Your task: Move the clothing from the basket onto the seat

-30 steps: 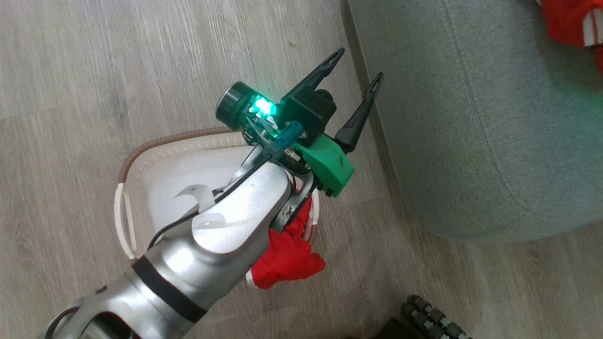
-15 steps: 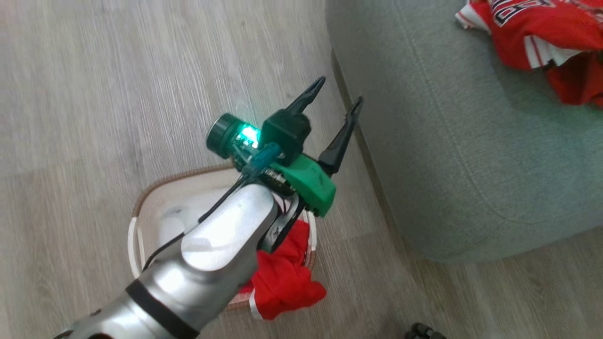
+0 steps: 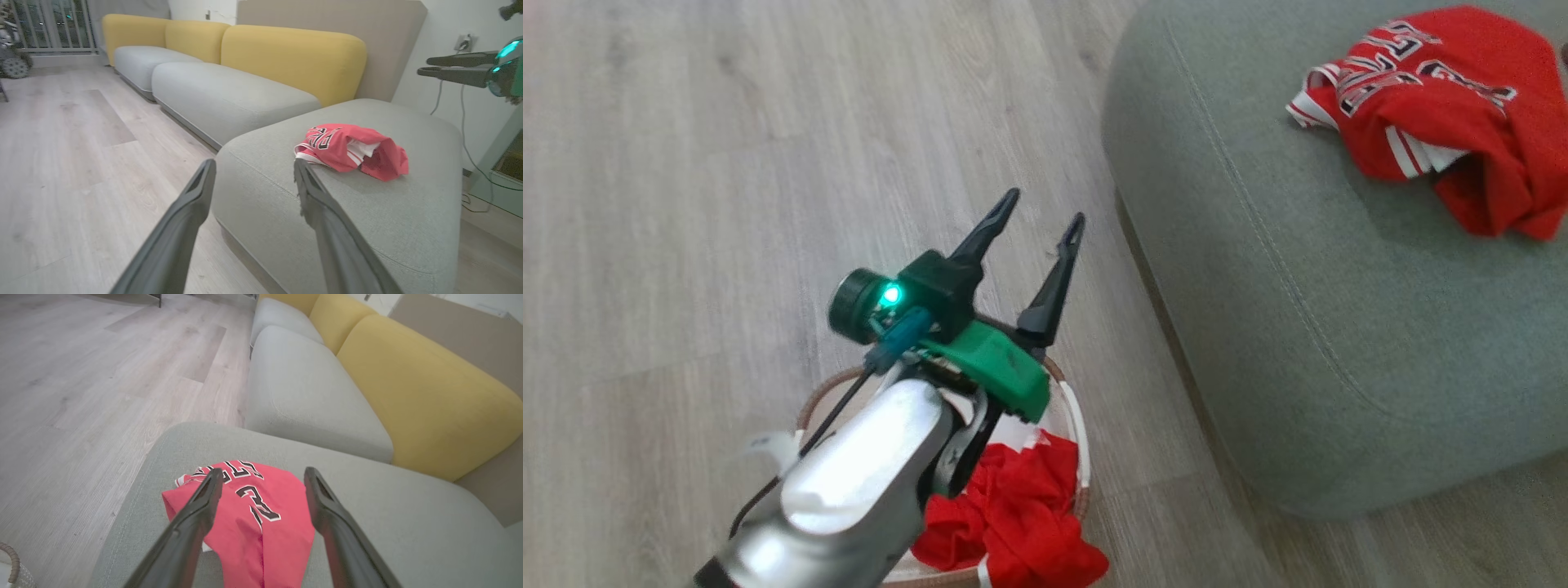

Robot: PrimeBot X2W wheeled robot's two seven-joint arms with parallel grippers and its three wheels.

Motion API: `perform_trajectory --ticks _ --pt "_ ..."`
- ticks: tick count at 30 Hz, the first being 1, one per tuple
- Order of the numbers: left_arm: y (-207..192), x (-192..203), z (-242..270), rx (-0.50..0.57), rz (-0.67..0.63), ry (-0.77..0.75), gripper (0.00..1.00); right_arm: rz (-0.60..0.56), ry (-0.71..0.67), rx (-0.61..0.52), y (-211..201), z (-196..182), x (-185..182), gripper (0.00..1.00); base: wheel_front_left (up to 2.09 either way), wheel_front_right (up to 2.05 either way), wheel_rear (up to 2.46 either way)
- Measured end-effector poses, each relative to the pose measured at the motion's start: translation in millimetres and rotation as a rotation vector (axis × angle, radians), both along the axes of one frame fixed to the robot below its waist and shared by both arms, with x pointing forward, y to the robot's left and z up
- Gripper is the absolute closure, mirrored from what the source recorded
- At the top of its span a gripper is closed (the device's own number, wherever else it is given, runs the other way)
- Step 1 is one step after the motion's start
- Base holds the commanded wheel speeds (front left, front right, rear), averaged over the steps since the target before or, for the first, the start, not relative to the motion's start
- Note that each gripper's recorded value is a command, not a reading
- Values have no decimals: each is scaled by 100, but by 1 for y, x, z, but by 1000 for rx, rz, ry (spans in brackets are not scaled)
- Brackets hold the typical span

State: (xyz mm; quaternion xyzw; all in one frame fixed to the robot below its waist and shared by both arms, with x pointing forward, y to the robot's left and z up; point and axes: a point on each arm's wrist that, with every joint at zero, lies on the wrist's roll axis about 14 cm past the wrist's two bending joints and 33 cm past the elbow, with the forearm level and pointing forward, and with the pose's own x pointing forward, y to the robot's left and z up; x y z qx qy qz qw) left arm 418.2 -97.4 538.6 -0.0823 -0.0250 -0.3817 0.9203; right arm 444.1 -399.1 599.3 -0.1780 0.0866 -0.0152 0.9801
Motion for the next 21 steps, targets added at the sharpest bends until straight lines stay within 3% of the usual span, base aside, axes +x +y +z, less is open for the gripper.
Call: perform_trajectory --ticks 8,21 --pt "53 -6 11 -9 143 -17 0 118 -236 75 42 65 17 0 0 0 0" --pt "126 -25 14 -6 361 -22 0 169 -340 245 86 32 -10 0 0 0 0"
